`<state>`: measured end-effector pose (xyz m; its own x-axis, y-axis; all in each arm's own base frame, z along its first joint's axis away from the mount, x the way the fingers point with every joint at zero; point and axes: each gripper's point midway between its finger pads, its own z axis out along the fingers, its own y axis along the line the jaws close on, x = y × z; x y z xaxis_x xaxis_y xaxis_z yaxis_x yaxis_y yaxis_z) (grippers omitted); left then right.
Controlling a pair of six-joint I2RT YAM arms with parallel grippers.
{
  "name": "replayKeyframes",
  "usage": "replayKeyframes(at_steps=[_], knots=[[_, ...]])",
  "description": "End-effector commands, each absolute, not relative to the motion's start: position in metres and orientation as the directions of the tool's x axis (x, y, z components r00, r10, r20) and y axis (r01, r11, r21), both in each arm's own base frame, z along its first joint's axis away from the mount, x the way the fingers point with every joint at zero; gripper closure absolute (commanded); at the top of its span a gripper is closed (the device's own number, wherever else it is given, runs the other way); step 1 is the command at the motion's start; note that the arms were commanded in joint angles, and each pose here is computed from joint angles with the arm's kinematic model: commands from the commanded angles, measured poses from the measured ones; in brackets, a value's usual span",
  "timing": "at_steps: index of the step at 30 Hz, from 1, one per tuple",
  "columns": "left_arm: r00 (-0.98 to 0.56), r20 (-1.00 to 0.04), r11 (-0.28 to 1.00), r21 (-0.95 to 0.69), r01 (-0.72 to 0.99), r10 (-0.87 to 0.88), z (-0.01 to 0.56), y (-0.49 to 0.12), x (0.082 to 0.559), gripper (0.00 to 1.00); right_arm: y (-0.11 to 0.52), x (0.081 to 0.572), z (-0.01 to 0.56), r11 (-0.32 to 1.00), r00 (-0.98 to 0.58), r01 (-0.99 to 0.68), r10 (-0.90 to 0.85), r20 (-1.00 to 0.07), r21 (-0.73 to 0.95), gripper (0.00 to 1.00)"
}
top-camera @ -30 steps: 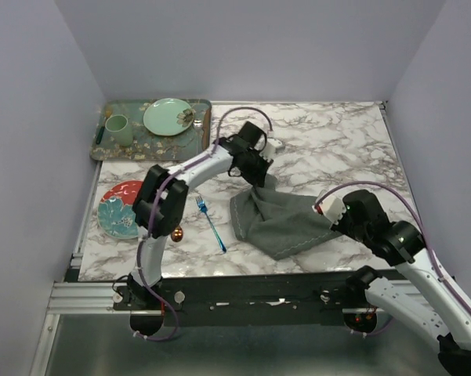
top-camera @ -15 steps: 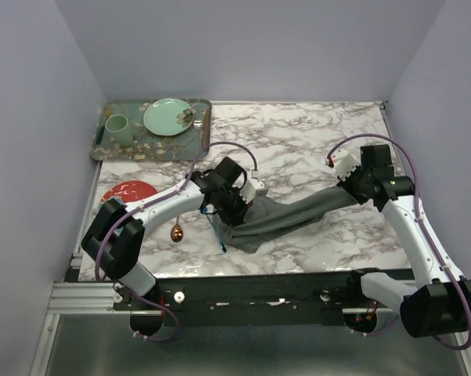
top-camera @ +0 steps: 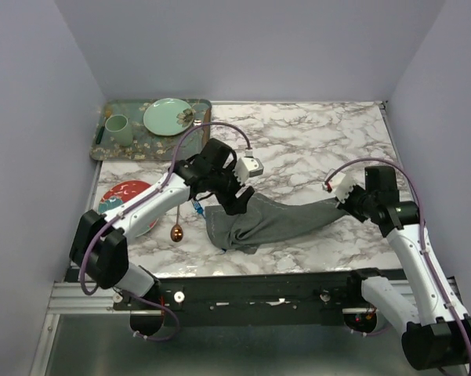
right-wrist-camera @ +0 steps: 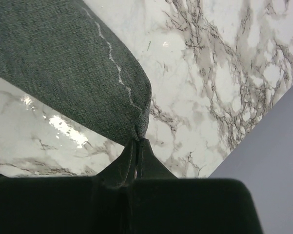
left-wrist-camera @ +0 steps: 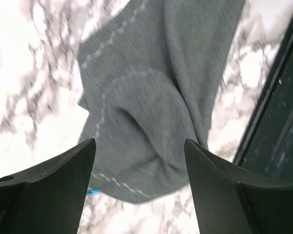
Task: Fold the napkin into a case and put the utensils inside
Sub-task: Pick up the crumpled napkin from the center of the board.
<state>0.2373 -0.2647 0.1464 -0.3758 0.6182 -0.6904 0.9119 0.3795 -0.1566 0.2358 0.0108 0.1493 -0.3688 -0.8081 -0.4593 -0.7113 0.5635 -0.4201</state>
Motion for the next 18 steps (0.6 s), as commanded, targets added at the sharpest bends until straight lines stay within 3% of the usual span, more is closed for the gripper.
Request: replayKeyframes(at_steps=[1,8,13,17,18], knots=[[-0.414,-0.652,0.412,-0.168,0.896,0.635,0.130,-0.287,0.270,0.16,0.017,0.208,0.132,0.515,-0.333,-0.772,-0.826,-0.455,-0.372,0.99],[-0.488,-0.560,0.480,-0.176,0.860,0.669,0.080,-0.316,0.309,0.15,0.016,0.194,0.124,0.528,-0.349,-0.770,-0.819,-0.455,-0.359,0.99],[-0.509,-0.520,0.460,-0.232,0.857,0.686,0.064,-0.329,0.308,0.23,0.015,0.195,0.124,0.556,-0.379,-0.753,-0.804,-0.458,-0.352,0.99],[-0.543,-0.491,0.461,-0.288,0.839,0.681,0.052,-0.336,0.305,0.40,0.014,0.200,0.129,0.589,-0.406,-0.727,-0.783,-0.471,-0.353,0.99],[-0.549,-0.488,0.465,-0.292,0.836,0.679,0.053,-0.338,0.308,0.52,0.013,0.200,0.130,0.593,-0.410,-0.723,-0.781,-0.470,-0.354,0.99]])
